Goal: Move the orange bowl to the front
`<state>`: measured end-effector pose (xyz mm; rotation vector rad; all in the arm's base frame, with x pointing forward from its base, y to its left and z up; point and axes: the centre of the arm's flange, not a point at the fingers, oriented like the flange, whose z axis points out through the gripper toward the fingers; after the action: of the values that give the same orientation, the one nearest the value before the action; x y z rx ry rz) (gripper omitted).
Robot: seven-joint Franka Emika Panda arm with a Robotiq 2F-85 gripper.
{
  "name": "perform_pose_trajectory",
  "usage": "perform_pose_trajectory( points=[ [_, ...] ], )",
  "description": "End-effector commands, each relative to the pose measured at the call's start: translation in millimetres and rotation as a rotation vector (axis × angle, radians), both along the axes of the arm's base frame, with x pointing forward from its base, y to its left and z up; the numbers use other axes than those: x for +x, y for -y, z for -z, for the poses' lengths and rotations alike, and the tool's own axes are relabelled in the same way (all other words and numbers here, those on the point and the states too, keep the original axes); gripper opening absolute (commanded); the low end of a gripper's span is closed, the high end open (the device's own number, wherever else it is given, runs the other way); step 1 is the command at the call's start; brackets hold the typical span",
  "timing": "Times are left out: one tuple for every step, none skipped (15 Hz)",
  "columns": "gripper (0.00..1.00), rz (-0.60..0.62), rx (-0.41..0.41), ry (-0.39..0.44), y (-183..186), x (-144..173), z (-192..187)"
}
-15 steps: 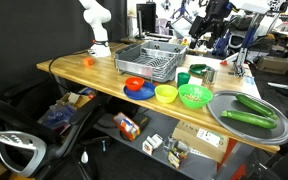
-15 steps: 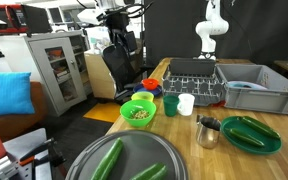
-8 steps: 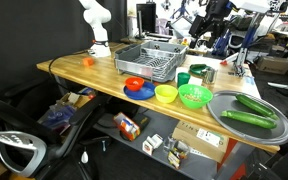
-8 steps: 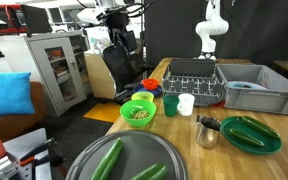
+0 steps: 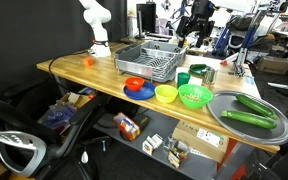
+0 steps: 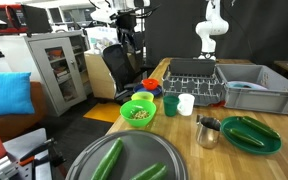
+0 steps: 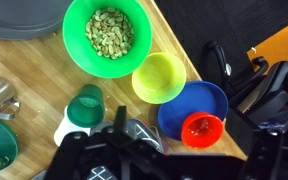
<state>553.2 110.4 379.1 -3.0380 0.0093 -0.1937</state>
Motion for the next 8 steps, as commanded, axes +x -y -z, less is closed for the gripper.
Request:
perform_pose_trajectory(
  points=[
    [1.00,0.014,0.026,-0.077,-18,49,16],
    [1.00,-0.005,0.008,-0.064,-22,59,25],
    [1.00,-0.045,0.001,-0.052,-26,68,33],
    [1.00,-0.092,0.006,-0.051,-33,75,40],
    [1.00,-0.113,0.007,-0.059,-38,84,48],
    [1.00,-0.060,0.013,-0.045,-32,62,45],
    [1.00,-0.066,0.014,-0.048,-35,67,50],
    [1.00,-0.066,0.014,-0.050,-35,67,52]
  ],
)
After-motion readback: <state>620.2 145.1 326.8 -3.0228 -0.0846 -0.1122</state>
